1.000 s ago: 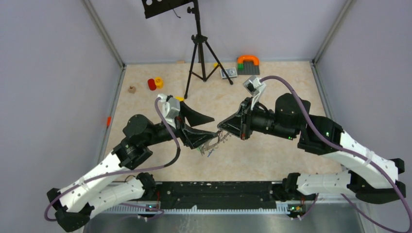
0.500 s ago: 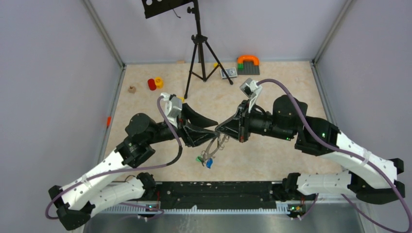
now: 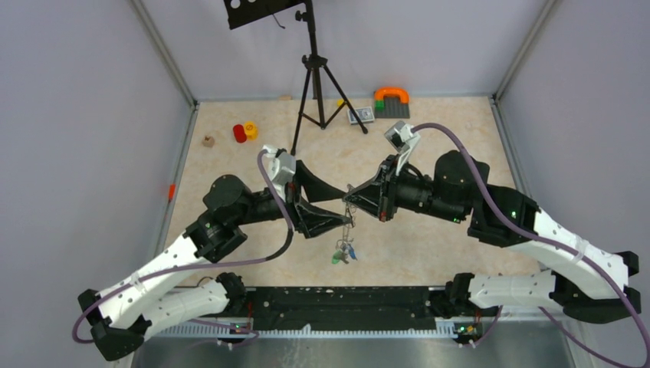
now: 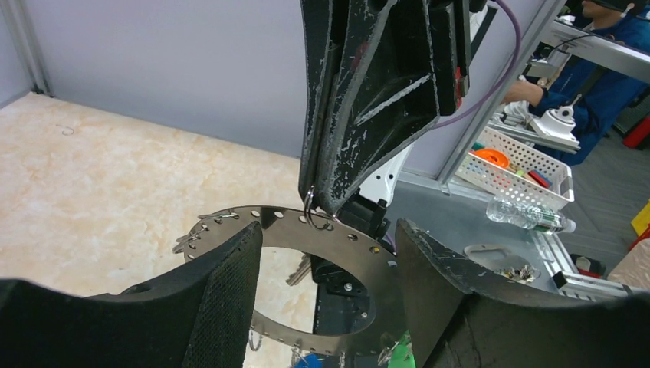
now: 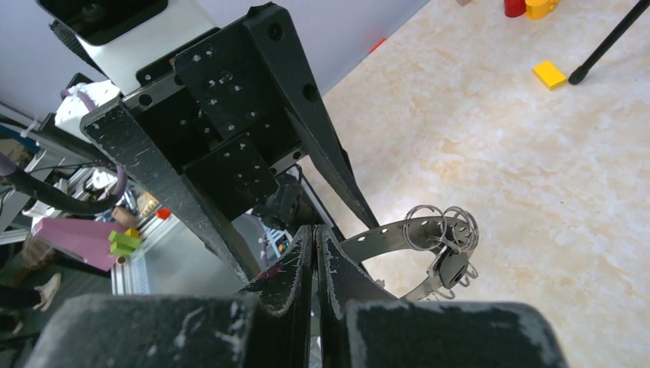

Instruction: Remove the keys from the keyring

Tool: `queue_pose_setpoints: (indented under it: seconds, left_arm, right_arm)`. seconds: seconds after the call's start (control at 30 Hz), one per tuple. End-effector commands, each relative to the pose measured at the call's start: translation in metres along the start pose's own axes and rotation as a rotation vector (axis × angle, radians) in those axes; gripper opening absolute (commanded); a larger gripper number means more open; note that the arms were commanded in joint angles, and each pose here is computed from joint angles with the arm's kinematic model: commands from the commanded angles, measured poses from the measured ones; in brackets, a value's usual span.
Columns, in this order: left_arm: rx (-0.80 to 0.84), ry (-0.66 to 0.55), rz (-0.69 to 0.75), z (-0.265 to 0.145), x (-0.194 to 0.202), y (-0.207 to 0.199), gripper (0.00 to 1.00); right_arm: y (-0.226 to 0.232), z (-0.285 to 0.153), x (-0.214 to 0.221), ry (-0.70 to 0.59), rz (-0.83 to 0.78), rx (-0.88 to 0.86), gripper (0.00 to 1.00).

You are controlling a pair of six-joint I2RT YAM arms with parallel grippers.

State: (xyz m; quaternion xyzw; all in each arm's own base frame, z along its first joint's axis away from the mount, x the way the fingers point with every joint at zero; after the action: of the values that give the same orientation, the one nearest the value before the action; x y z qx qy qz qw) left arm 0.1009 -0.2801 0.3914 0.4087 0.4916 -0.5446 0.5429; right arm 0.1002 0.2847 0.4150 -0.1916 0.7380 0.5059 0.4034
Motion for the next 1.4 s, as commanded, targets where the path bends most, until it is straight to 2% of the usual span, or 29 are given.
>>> queue_pose_setpoints:
  seconds: [0.0,0.27,0.53,0.77,1.07,1.2,1.27,1.3,1.37]
  left_arm:
    - [-0.005,-0.015,0.035,0.000,-0.016,-0.002,0.66]
    - [-0.036,0.048,0.047,0.006,-0.013,0.007,0.68]
    - [-0.118,0.184,0.066,0.001,0.002,0.022,0.67]
    - [-0.165,0.256,0.084,-0.008,0.013,0.029,0.67]
    - [-0.150,0.280,0.072,-0.011,0.022,0.026,0.64]
    - [-0.131,0.271,0.067,-0.008,0.021,0.024,0.57]
    - [-0.117,0.263,0.067,-0.007,0.021,0.022,0.49]
    - [-0.106,0.258,0.070,-0.006,0.021,0.021,0.40]
    - [-0.076,0.250,0.085,-0.005,0.020,0.017,0.10]
  right_arm:
    - [0.011,-0.009,-0.021,-0.091,0.011,-0.029,0.00]
    - [0.004,-0.004,-0.016,-0.068,0.008,0.015,0.00]
    - [-0.002,-0.001,-0.014,-0.056,0.004,0.049,0.00]
    - [-0.004,-0.001,-0.014,-0.057,-0.001,0.063,0.00]
    - [-0.001,-0.001,-0.014,-0.057,0.002,0.044,0.00]
    - [0.000,0.001,-0.011,-0.045,0.004,0.036,0.00]
    - [0.000,0.000,-0.011,-0.045,0.005,0.034,0.00]
    - [-0.001,0.000,-0.011,-0.043,0.005,0.037,0.00]
    - [-0.002,0.000,-0.010,-0.041,0.004,0.041,0.00]
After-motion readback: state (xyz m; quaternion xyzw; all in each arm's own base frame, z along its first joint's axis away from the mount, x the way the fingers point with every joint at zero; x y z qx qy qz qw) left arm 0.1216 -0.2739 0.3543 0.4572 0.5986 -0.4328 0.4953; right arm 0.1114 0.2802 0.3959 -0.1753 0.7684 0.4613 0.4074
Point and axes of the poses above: each gripper's point midway between its finger pads, its own z axis out along the fingers, its own y axis along the line the jaws close on, x = y × z, the point moved 2 cm from there along -z, back along the fingers, and after that the axes turned 9 degrees about z, right-handed, at the moved point
